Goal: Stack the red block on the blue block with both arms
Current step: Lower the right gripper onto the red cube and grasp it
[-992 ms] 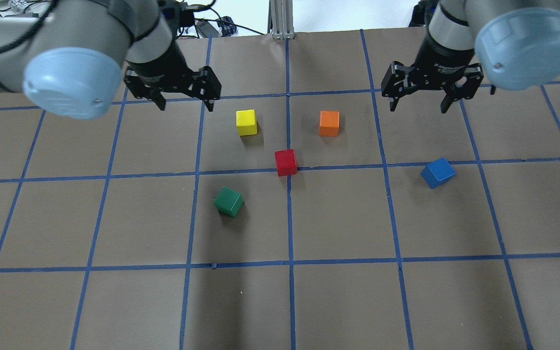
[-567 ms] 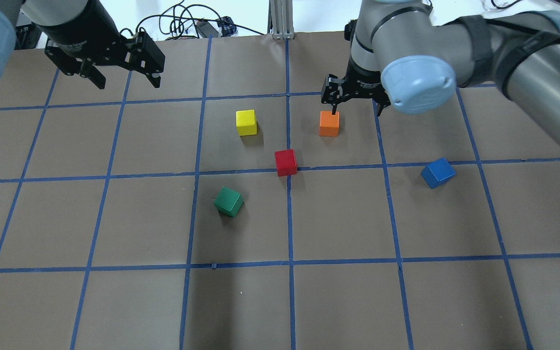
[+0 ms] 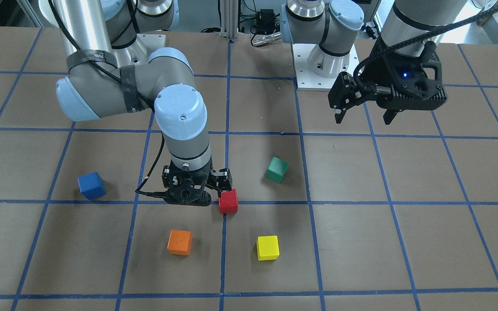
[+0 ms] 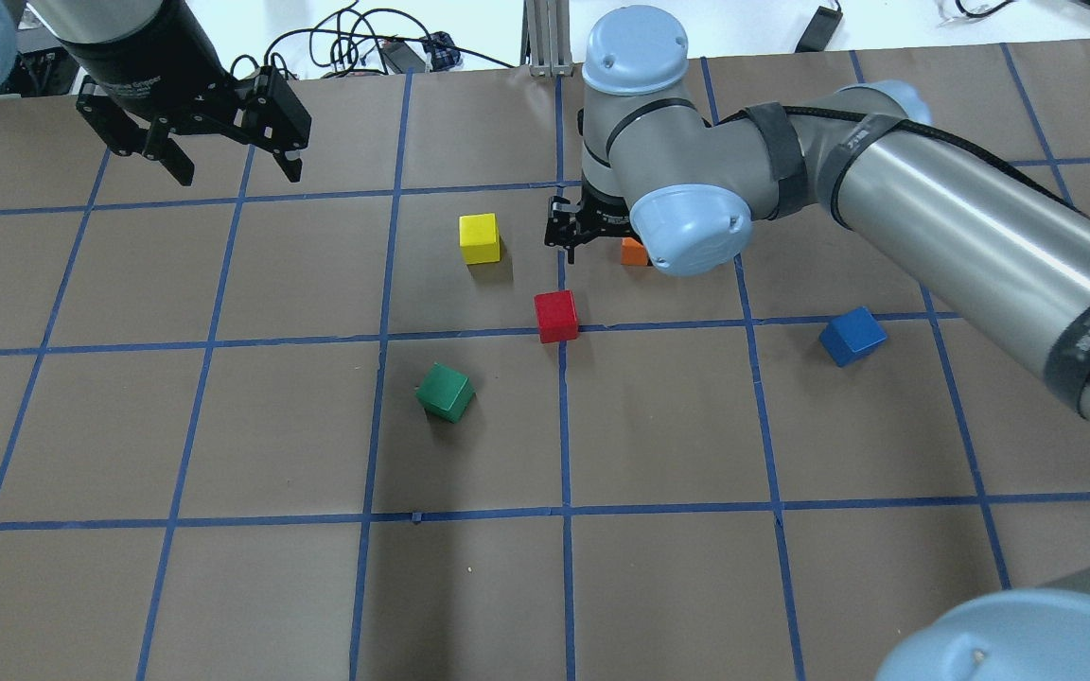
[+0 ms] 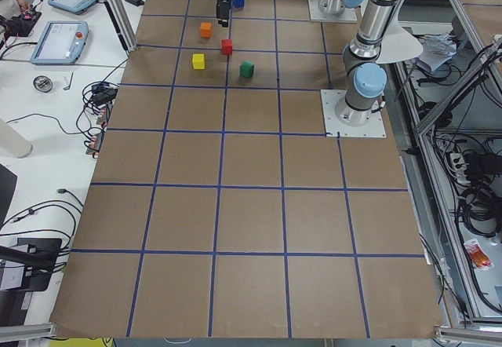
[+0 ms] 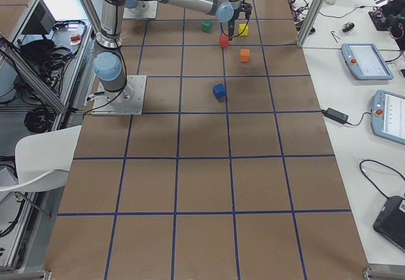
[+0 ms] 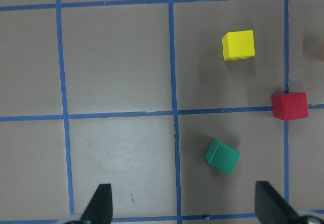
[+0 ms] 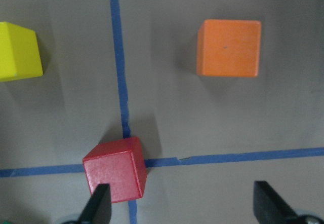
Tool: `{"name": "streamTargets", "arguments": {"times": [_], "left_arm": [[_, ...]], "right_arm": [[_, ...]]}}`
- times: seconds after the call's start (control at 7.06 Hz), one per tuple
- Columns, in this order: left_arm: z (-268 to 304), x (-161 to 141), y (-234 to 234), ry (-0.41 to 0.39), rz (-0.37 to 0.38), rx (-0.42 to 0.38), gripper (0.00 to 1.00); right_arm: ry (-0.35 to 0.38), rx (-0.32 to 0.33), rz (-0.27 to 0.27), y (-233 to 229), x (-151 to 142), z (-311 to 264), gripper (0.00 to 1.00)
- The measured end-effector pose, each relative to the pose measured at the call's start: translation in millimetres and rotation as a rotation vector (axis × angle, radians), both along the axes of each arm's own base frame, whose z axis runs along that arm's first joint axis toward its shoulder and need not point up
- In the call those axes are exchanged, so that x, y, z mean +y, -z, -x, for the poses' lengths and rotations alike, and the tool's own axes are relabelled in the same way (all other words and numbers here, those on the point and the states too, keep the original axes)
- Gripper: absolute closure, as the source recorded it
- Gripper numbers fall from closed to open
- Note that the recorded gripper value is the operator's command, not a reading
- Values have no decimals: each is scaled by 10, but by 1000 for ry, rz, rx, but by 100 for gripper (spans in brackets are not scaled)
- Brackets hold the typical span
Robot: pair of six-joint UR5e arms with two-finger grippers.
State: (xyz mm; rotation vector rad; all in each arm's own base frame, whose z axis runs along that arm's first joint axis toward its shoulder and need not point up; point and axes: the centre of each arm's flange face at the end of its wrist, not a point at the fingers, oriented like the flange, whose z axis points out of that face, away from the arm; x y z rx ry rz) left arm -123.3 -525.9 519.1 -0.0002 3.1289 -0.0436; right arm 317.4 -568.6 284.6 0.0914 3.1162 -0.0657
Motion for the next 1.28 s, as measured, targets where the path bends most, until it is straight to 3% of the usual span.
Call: {"name": "streamTargets", "arguments": {"times": [0.85,0.99,1.13,1.28], "left_arm": [[46,-21,158,-16,-83,-1,0],[52,-26,159,-15,-84,-1,0],[54,-27,157,-14,-84,-1,0],[57,-28,157,-14,-84,0,0]], "right_arm": [[-85,-4,-32,695,105,-547,0],[-89,-4,-32,797,85,-562,27],[-94,-1,-30,849,76,-565,89],[-94,5,-30,877,73,-560,100]]}}
